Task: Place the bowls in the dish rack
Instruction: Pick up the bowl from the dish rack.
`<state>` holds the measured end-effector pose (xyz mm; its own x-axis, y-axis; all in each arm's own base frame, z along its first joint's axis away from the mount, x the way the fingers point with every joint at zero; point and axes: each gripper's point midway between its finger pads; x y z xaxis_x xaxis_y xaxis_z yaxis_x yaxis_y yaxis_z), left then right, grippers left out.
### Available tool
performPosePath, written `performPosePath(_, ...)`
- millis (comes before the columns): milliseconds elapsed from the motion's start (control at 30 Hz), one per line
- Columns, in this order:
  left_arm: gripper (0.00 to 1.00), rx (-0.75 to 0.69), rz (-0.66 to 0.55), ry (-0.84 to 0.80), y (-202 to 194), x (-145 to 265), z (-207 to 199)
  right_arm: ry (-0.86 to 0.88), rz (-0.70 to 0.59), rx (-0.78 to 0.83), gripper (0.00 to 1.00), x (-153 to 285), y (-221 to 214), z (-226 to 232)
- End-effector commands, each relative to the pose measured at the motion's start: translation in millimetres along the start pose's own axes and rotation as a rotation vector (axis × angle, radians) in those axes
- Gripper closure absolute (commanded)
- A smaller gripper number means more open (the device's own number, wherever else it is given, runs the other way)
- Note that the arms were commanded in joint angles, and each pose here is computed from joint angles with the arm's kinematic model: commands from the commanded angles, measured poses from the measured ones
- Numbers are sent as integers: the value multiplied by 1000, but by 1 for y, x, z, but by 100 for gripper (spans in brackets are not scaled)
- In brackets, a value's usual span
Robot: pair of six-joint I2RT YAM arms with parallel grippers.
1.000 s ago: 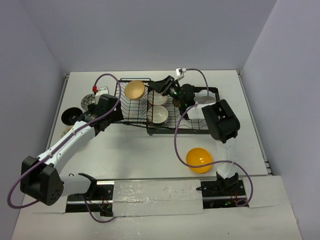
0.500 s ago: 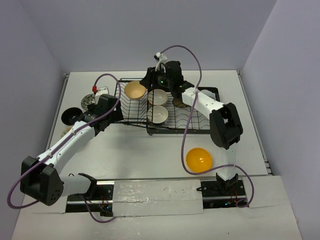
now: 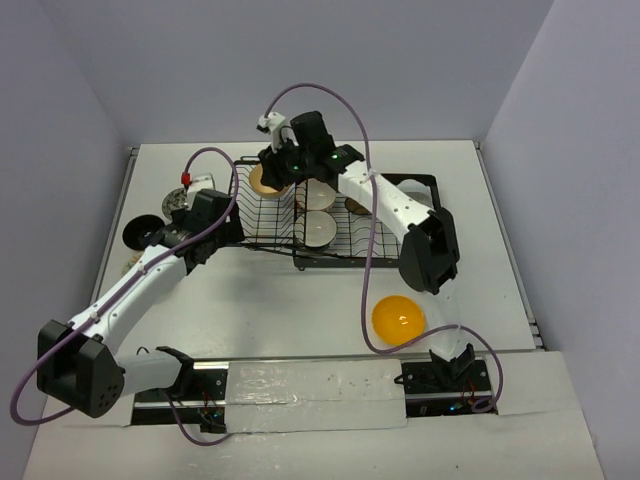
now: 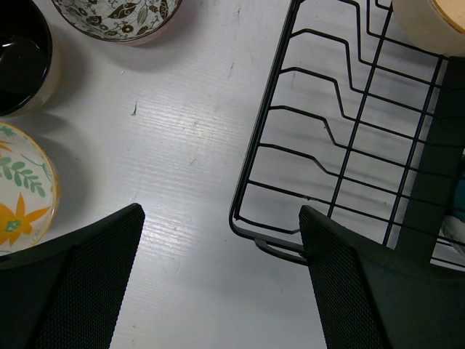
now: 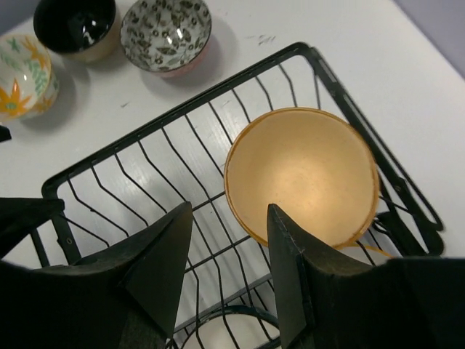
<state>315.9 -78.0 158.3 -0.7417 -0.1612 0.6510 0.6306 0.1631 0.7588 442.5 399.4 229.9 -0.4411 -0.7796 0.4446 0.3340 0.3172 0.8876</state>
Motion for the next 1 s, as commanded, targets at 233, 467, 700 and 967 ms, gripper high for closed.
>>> performPosePath(233,6,15,-27,-12,9,11,4,33,178,64,47,-38,-46,13)
performPosePath(467,6,19,-33,-24,11,13,3,-27,195,94,53,-43,-53,6)
performPosePath(700,6,22,-38,-36,13,15,2,-120,158,111,61,-36,-44,-7)
performPosePath(967,6,27,-45,-43,14,17,2,-166,118,106,90,-32,-32,-11)
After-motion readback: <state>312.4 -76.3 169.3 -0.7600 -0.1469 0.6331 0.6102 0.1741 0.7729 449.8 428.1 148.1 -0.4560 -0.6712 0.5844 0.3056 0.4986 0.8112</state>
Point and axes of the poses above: each gripper's point midway between its finger pads, its own x axis back along the fingers, its own z axis along the line the jaws close on, y = z × x, and after that the axes turned 2 degrees about -x, right-handed
